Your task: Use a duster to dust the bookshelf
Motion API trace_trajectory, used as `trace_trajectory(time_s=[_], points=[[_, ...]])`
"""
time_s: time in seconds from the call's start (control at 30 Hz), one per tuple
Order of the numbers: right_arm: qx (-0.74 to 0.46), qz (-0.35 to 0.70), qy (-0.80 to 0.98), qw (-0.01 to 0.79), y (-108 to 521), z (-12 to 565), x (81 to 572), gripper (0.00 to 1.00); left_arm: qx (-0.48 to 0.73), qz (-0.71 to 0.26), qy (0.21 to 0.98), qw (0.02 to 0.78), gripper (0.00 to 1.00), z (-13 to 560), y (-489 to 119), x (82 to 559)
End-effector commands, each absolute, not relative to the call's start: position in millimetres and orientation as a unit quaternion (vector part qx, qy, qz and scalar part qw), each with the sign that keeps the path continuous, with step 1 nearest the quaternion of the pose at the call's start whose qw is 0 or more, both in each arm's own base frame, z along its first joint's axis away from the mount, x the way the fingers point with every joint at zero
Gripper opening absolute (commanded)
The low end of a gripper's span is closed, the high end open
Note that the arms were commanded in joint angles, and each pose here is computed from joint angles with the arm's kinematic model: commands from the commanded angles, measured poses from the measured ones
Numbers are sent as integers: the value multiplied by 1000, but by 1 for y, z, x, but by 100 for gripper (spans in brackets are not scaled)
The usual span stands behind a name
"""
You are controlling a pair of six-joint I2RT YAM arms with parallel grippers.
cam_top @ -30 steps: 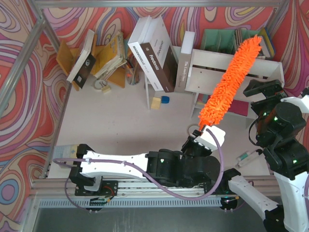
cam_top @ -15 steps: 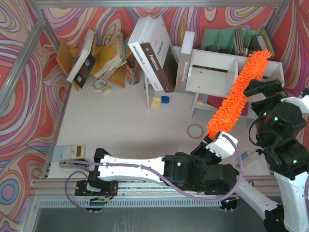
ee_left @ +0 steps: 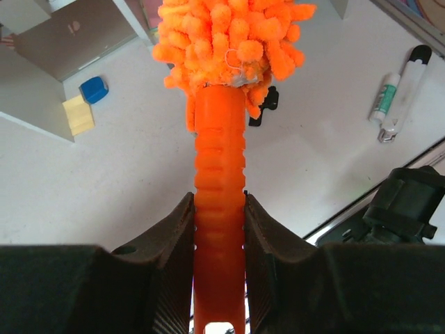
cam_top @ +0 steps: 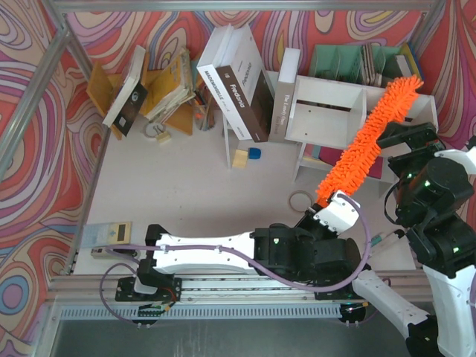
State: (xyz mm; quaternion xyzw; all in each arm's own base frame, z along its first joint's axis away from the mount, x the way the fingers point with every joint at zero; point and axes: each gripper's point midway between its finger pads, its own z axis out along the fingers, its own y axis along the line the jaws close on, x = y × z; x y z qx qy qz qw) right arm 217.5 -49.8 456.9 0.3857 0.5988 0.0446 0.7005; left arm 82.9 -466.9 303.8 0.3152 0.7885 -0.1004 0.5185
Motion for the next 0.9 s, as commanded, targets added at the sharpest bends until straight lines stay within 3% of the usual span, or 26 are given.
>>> trace_trajectory(time_s=[0.0, 0.3, 0.57, 0.87], points=[[391, 39, 582, 712, -56, 470, 209, 99, 312, -95, 754, 571, 0, 329, -454, 74], [390, 37, 586, 709, -55, 466, 212, 99, 266, -126, 751, 591, 0, 338, -416, 74], [391, 44, 590, 705, -53, 462, 214, 99, 283, -77, 755, 586, 0, 331, -438, 84], [391, 44, 588, 706, -54, 464, 211, 99, 273, -44, 706, 651, 0, 376, -447, 81]])
